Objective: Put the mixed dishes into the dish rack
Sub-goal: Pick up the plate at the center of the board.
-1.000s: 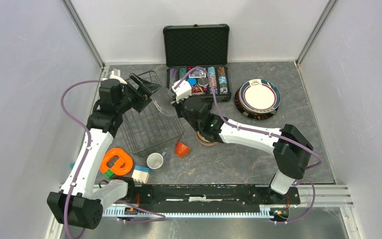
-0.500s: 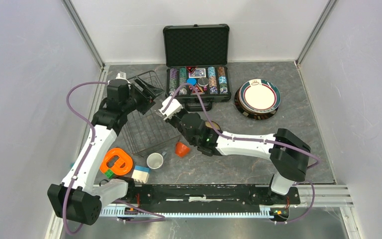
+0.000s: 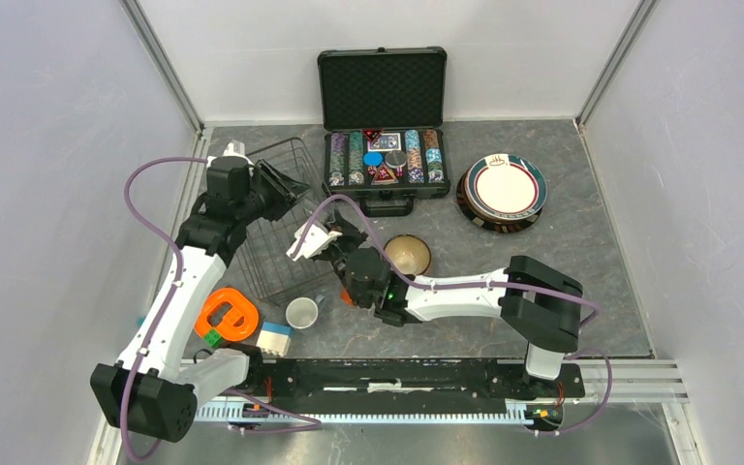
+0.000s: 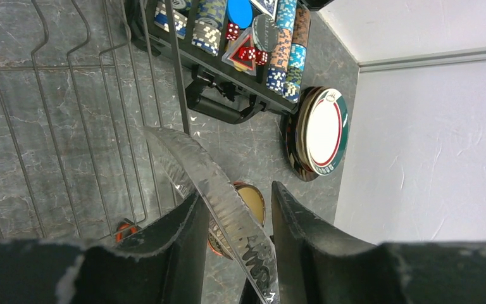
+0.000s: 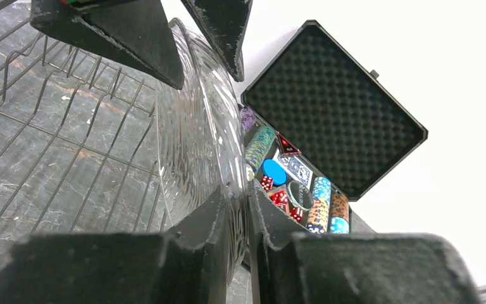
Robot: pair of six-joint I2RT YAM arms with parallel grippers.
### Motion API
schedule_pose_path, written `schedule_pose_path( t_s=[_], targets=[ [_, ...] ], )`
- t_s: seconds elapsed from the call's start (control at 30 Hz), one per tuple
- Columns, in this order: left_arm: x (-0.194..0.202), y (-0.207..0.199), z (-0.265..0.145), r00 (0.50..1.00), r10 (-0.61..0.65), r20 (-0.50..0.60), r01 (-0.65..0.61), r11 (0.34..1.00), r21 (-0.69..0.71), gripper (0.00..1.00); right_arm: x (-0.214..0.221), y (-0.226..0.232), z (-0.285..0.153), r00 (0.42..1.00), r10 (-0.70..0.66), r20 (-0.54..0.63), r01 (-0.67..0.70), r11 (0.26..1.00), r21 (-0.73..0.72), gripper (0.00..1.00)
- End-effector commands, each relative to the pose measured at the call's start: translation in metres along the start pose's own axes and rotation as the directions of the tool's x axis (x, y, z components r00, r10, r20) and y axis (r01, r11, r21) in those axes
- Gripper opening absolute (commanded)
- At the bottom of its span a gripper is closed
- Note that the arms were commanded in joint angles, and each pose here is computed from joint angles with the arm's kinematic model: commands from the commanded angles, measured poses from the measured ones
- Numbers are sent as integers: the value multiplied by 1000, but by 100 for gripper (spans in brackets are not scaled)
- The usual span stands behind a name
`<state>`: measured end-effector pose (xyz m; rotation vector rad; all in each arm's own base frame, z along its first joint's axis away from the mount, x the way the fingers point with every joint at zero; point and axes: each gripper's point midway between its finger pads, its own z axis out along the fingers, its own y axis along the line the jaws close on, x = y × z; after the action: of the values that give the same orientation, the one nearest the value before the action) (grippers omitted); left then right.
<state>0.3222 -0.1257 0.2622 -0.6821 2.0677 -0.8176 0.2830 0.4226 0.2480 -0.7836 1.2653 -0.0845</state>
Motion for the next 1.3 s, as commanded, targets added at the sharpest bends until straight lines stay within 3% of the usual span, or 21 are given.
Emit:
schedule_pose_path(
  t_s=[0.0,0.07,0.3,0.37,0.43,0.57,0.83,1.03,1.27],
  targets=[
    [-12,-4,-2,993,106,55,-107,994,15,24,-26,-14,1,998,33,47,-36,997,63,20],
    [-13,-2,-1,992,109,64,-110,994,8,20,-27,-10,2,998,43,41,-44,998,43,34],
    [-16,-4,-1,990,116,80,-118,993,21,2,-33,7,3,995,92,47,-89,994,-62,37],
    [-17,-4,-1,990,118,82,-120,993,21,2,-34,12,3,994,96,45,-92,992,-82,39],
    [-19,-2,-2,988,124,97,-126,992,7,2,-34,13,3,992,115,41,-111,990,-92,51],
    [-26,2,-3,980,155,127,-154,988,-20,2,-37,19,1,989,147,34,-141,980,-141,63],
    [-33,4,-1,964,217,151,-213,976,-41,2,-36,22,-4,968,249,5,-239,935,-261,78],
    [-41,11,-1,951,254,176,-242,966,-87,2,-30,16,-9,934,355,-36,-345,872,-347,84],
    [-39,24,3,939,314,138,-296,945,-140,2,-3,-10,0,888,446,-112,-458,839,-293,85]
  ],
)
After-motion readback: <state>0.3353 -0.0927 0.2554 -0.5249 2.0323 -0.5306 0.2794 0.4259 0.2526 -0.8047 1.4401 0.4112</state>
